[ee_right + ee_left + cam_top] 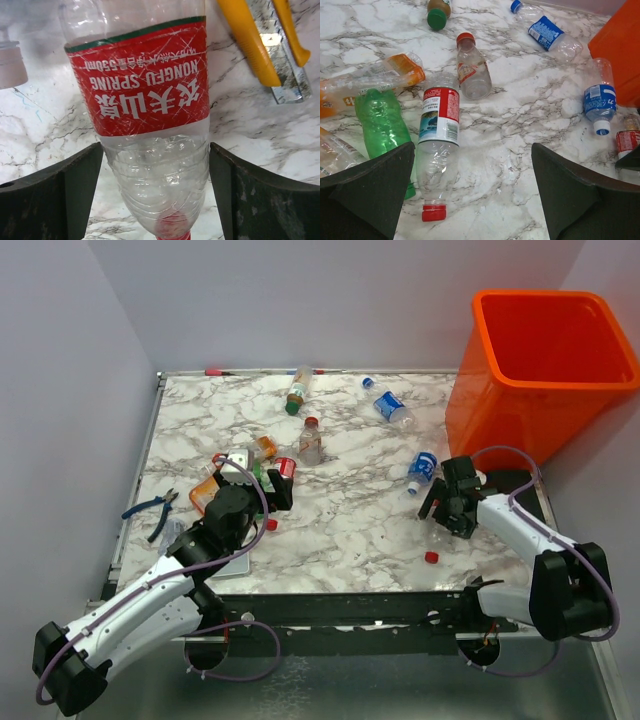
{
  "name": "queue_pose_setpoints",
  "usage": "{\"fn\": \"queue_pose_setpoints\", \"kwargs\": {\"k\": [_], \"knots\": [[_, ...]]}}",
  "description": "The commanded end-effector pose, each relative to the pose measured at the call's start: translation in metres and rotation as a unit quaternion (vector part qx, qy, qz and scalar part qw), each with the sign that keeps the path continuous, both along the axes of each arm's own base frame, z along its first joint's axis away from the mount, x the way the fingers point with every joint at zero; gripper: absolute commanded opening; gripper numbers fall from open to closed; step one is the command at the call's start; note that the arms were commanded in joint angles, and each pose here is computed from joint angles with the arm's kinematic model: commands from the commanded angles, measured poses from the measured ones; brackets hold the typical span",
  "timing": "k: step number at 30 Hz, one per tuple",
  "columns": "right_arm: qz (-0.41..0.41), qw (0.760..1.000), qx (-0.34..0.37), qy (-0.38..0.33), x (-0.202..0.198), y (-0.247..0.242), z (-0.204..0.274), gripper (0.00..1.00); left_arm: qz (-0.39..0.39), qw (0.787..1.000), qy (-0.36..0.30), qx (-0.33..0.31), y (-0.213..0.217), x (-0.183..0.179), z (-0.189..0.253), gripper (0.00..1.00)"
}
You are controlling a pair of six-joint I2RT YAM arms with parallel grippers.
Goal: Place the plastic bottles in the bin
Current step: Pick up the plastic bottle at the center of the board.
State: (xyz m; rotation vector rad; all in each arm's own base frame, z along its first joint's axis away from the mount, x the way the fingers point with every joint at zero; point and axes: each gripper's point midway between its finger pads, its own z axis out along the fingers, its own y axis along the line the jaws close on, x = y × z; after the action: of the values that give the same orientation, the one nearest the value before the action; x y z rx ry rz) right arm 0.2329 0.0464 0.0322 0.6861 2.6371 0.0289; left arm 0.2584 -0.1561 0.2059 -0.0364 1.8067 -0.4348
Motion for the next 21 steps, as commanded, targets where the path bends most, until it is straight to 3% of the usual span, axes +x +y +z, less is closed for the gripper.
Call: {"fn": "queue_pose_setpoints", "kwargs": {"k": [1,6,11,15,19,21], "knots": [[0.001,1.0,0.031,0.003,0.0,0.01,-0.005,0.85,-0.008,1.0,-0.006,-0.014,-0.002,-0.002,0.012,0.99],[0.012,0.997,0.057,-0.048,0.003,0.018,0.03,0.65,-0.013,1.0,-0.013,-0.02,-0.002,-0.004,0.016,0.99],[0.074,0.976,0.127,-0.163,0.009,0.051,0.12,0.53,-0.038,0.997,-0.04,-0.044,-0.008,-0.009,0.032,0.99],[0.167,0.909,0.232,-0.304,0.006,0.097,0.203,0.49,-0.153,0.978,-0.09,-0.11,-0.045,-0.03,0.068,0.99],[0.222,0.82,0.327,-0.414,0.002,0.128,0.268,0.49,-0.338,0.91,-0.134,-0.199,-0.094,-0.079,0.112,0.99],[0.232,0.776,0.359,-0.464,0.003,0.136,0.296,0.49,-0.394,0.881,-0.14,-0.224,-0.108,-0.094,0.123,0.99]]}}
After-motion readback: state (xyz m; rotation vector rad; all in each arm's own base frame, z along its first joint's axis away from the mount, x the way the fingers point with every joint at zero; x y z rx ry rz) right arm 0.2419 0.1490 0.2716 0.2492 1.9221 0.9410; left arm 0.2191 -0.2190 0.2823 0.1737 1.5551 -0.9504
